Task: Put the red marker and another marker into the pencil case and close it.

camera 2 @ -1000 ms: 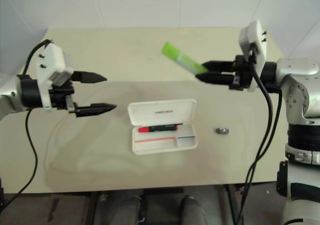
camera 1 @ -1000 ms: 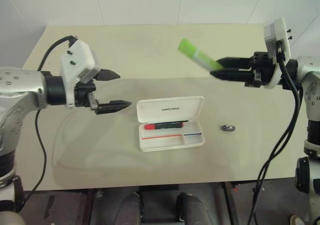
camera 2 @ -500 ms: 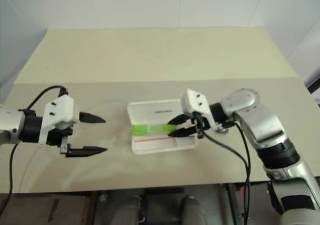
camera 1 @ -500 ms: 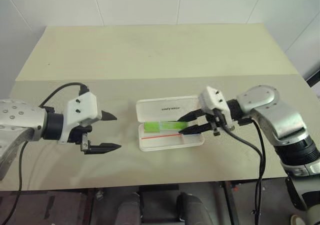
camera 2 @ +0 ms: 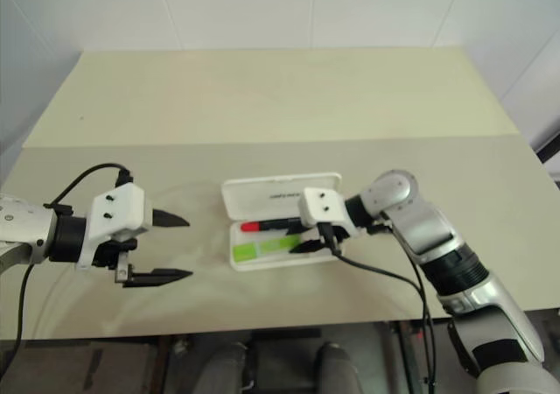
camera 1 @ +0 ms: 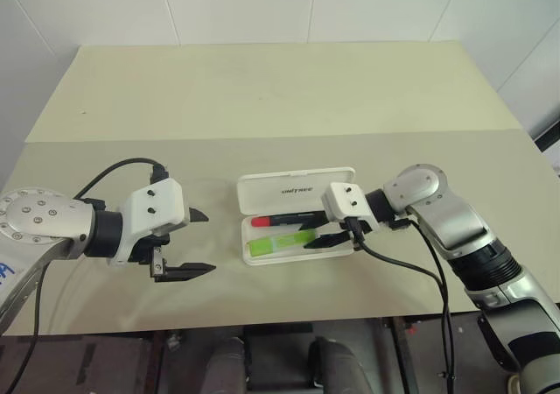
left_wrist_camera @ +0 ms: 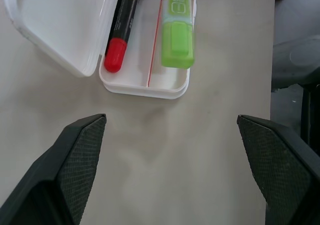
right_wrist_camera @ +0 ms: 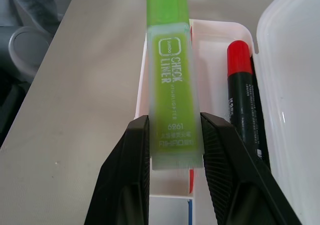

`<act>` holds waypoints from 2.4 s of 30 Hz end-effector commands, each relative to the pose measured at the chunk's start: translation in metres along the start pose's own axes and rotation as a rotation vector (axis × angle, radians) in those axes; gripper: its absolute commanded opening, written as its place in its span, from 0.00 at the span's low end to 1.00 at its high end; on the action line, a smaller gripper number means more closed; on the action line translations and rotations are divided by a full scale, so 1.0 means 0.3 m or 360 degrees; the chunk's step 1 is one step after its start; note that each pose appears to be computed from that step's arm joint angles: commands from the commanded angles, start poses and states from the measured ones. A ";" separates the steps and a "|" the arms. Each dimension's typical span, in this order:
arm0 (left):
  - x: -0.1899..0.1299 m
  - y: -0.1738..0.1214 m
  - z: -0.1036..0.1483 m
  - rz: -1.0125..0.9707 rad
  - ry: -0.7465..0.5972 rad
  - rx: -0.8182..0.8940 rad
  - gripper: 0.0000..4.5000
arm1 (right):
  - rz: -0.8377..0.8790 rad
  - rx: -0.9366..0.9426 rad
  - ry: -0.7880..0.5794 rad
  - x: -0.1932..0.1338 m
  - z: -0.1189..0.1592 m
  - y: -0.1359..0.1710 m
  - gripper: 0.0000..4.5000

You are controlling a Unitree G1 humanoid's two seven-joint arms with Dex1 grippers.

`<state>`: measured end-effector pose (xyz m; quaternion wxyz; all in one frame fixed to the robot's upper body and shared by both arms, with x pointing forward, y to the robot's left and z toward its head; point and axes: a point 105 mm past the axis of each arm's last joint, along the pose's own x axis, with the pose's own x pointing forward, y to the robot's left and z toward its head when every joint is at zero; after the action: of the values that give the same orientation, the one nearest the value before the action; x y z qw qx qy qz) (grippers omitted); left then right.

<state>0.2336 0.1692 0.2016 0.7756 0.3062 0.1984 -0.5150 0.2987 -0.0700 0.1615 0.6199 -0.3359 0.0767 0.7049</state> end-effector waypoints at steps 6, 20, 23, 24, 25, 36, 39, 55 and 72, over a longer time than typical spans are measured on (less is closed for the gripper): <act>-0.021 0.003 0.027 0.0048 -0.0009 0.0044 1.00 | 0.0023 -0.0013 -0.0035 0.013 0.011 0.002 0.47; 0.020 -0.015 0.122 -0.0122 -0.0243 0.0200 1.00 | 0.0030 0.0153 -0.0100 -0.176 -0.001 0.116 1.00; 0.037 -0.014 0.141 -0.0147 -0.0284 0.0231 1.00 | -0.0133 0.0240 -0.0078 -0.281 -0.014 0.118 1.00; 0.043 -0.014 0.152 -0.0155 -0.0308 0.0246 1.00 | -0.0216 0.0263 -0.0071 -0.325 -0.014 0.108 1.00; 0.046 -0.013 0.160 -0.0159 -0.0325 0.0256 1.00 | -0.0271 0.0277 -0.0069 -0.354 -0.013 0.101 1.00; 0.100 0.009 0.223 -0.0198 -0.0428 0.0310 1.00 | -0.0630 0.0533 0.0371 -0.493 -0.306 0.033 1.00; 0.098 0.005 0.217 -0.0193 -0.0417 0.0298 1.00 | -0.0634 0.0595 0.0394 -0.492 -0.352 0.032 1.00; 0.078 -0.004 0.198 -0.0145 -0.0388 0.0250 1.00 | -0.0544 0.0598 0.0410 -0.443 -0.375 0.032 0.39; 0.098 0.002 0.169 -0.0122 -0.0321 0.0221 1.00 | -0.0176 0.0147 0.0012 -0.304 -0.006 0.053 0.08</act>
<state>0.2457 0.1141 0.2182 0.7468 0.2839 0.1003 -0.5929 0.2900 -0.1577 0.2065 0.6861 -0.3106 0.0992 0.6503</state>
